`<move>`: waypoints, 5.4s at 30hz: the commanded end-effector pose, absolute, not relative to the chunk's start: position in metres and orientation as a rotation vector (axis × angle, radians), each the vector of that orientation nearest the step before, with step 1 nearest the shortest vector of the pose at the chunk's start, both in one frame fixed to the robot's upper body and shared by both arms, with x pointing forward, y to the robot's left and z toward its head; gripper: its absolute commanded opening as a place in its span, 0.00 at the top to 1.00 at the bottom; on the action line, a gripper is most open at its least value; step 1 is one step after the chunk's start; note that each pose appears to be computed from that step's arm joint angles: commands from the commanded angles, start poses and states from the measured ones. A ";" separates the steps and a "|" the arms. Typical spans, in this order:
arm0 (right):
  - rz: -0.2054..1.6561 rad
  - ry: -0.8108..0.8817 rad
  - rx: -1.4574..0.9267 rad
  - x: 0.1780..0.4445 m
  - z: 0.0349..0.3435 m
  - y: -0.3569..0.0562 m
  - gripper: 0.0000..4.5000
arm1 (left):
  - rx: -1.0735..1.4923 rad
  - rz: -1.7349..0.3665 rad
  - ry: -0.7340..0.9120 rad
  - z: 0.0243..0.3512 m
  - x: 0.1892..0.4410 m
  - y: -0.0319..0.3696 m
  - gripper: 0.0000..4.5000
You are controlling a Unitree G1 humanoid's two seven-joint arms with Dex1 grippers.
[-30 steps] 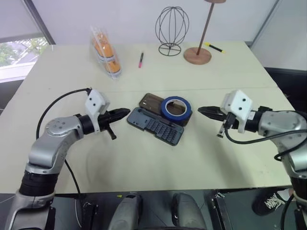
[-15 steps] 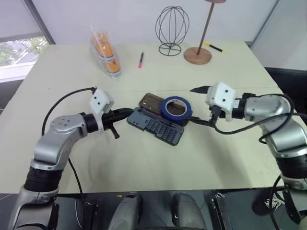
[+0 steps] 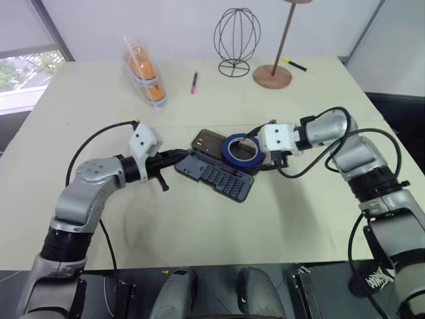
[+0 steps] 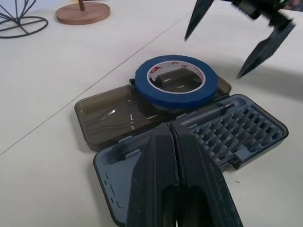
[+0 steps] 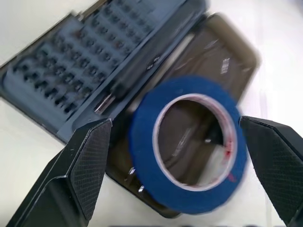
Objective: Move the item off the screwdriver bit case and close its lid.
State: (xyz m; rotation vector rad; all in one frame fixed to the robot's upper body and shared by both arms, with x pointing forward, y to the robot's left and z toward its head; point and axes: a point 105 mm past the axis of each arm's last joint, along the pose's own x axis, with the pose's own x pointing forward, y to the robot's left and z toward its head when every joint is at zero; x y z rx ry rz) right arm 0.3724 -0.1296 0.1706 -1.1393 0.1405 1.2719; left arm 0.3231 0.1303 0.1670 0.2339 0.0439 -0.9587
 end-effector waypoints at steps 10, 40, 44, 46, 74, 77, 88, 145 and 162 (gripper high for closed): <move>1.259 0.128 -1.235 0.393 0.169 -0.130 0.01 | 0.267 -0.906 -0.032 0.184 0.319 0.133 1.00; 1.391 0.235 -1.385 0.392 0.150 -0.129 0.01 | 0.280 -0.871 -0.076 0.184 0.321 0.133 1.00; 1.380 0.239 -1.407 0.395 0.154 -0.131 0.01 | 0.279 -0.868 -0.080 0.184 0.320 0.132 1.00; 1.377 0.234 -1.410 0.397 0.156 -0.130 0.01 | 0.280 -0.867 -0.081 0.184 0.320 0.131 1.00; 1.406 0.201 -1.469 0.393 0.160 -0.127 0.93 | 0.282 -0.869 -0.090 0.185 0.321 0.125 1.00; 1.350 0.146 -1.468 0.396 0.177 -0.130 0.93 | 0.281 -0.870 -0.090 0.184 0.321 0.124 1.00; 0.751 -0.066 -1.149 0.416 0.273 -0.193 0.93 | 0.272 -0.880 -0.082 0.181 0.322 0.121 1.00; 0.643 0.180 -0.518 0.381 0.196 -0.142 0.03 | 0.195 -0.846 0.003 0.160 0.341 0.145 1.00; 0.681 0.266 -0.596 0.406 0.154 -0.138 0.03 | 0.188 -0.818 -0.012 0.164 0.335 0.145 1.00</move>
